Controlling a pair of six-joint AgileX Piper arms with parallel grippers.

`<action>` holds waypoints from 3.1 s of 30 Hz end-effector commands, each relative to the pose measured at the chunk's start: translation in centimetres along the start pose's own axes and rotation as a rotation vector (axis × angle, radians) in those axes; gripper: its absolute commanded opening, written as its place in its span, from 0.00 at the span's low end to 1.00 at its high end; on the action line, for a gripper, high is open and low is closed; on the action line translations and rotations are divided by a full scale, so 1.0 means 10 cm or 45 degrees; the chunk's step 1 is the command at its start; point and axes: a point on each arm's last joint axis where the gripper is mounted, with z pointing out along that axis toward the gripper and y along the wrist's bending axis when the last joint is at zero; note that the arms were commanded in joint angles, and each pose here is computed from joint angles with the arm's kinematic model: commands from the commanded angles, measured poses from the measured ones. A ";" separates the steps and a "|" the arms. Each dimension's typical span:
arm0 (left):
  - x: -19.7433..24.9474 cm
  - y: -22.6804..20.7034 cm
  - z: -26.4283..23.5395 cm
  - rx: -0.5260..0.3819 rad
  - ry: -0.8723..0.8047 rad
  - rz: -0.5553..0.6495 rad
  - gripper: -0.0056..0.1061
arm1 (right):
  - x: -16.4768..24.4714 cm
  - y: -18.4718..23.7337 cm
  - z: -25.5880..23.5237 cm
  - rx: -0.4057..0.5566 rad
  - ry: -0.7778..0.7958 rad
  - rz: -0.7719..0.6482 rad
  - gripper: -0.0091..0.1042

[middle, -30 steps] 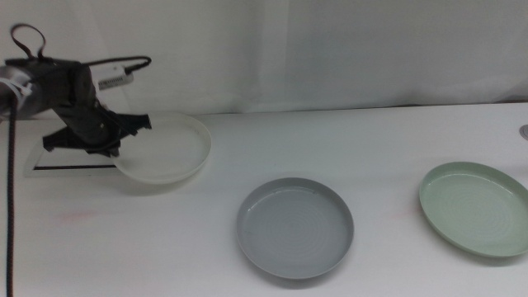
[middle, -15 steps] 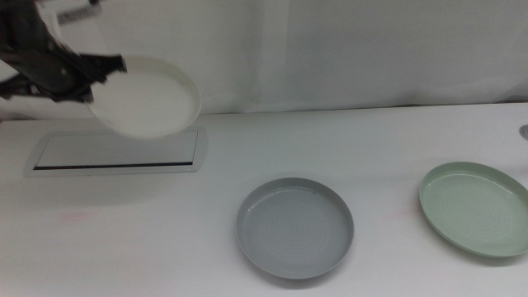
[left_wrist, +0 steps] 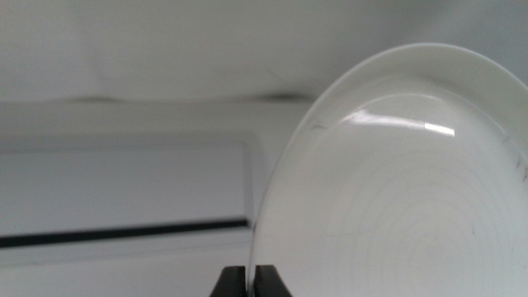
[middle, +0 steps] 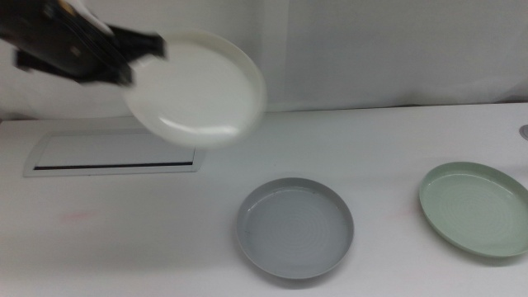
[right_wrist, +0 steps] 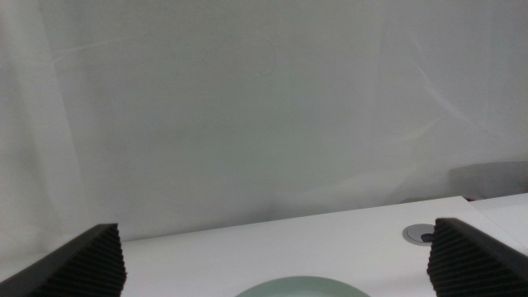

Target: Stack the three bowls on top of each other.

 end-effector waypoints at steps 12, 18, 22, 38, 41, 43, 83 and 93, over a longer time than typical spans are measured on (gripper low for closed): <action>1.01 -0.84 0.29 0.253 0.079 0.102 0.02 | 0.13 -0.02 0.01 0.009 0.035 -0.011 0.99; 1.16 -1.01 0.49 0.290 0.098 0.110 0.02 | 0.13 -0.02 0.01 0.009 0.035 -0.011 0.99; 1.25 -1.03 0.71 0.257 0.170 0.119 0.02 | 0.13 -0.02 0.01 0.009 0.035 -0.011 0.99; 1.51 -1.08 1.31 0.187 0.313 0.126 0.02 | 0.13 -0.02 0.01 0.009 0.035 -0.011 0.99; 1.54 -1.08 1.37 0.180 0.325 0.120 0.02 | 0.13 -0.02 0.01 0.009 0.035 -0.011 0.99; 1.54 -1.08 1.38 0.180 0.318 0.128 0.02 | 0.13 -0.02 0.01 0.009 0.035 -0.011 0.99; 1.12 -0.87 0.83 0.192 0.074 0.076 0.02 | 0.13 -0.02 0.01 0.009 0.038 -0.011 0.99; 1.29 -0.87 1.22 0.125 0.191 0.086 0.02 | 0.13 -0.02 0.01 0.009 0.038 -0.011 0.99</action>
